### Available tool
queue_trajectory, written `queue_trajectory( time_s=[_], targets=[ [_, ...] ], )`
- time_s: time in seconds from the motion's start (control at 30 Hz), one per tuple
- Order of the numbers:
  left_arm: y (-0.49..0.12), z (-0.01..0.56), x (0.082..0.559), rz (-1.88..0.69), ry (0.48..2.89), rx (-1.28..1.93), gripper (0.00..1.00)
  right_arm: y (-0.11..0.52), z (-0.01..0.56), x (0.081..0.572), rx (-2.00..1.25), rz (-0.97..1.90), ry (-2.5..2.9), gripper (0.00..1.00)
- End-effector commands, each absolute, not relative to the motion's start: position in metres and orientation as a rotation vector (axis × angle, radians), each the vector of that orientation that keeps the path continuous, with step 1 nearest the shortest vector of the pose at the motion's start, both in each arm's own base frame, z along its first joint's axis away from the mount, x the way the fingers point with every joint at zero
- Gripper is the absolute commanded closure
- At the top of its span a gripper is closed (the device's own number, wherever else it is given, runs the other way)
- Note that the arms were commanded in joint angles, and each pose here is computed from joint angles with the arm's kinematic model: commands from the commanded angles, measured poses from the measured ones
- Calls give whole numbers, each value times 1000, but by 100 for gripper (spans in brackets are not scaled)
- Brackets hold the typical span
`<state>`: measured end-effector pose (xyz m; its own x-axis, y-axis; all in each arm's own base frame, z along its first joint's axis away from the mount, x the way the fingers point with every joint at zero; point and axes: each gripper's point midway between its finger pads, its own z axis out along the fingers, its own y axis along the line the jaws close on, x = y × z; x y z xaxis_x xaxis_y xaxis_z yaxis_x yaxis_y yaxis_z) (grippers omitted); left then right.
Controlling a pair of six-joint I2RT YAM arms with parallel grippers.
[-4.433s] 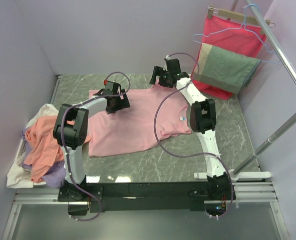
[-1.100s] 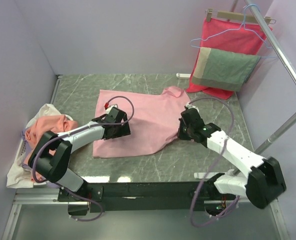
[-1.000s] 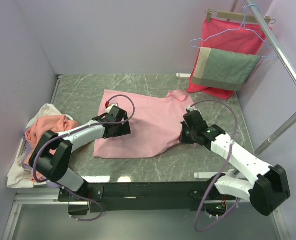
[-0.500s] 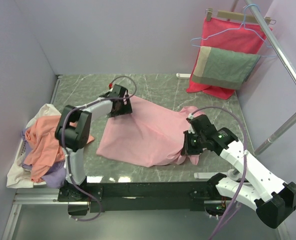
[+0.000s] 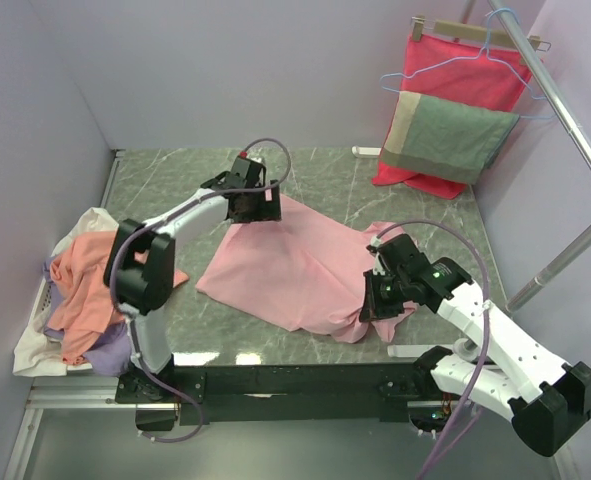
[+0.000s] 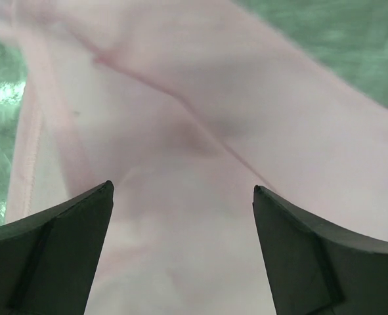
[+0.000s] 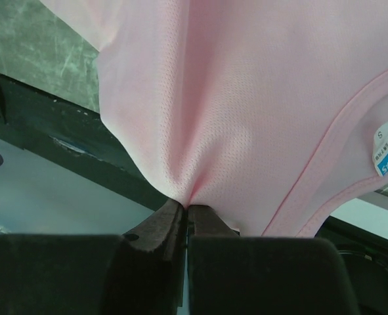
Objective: Fold and stack the t-shirts
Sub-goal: Flatten out the tshirt
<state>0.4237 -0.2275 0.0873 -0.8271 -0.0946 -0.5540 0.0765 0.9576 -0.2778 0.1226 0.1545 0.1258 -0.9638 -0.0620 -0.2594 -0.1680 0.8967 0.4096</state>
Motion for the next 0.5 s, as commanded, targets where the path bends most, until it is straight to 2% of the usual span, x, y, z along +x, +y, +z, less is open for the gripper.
queue_trajectory(
  time_s=[0.0, 0.03, 0.13, 0.2, 0.27, 0.47],
  targets=[
    [-256, 165, 402, -640, 2343, 152, 7, 159, 119, 130, -199, 641, 2800, 100],
    [-278, 174, 389, -815, 2326, 251, 8, 159, 115, 129, -204, 642, 2806, 100],
    [-320, 172, 385, -992, 2326, 423, 11, 159, 112, 131, -211, 636, 2812, 100],
    [-344, 141, 378, -1024, 2407, 506, 13, 160, 112, 133, -216, 636, 2804, 100],
    [-366, 141, 376, -1109, 2383, 592, 16, 161, 113, 135, -220, 627, 2800, 100],
    [-385, 106, 373, -1173, 2449, 619, 18, 162, 117, 142, -210, 617, 2779, 100]
  ],
)
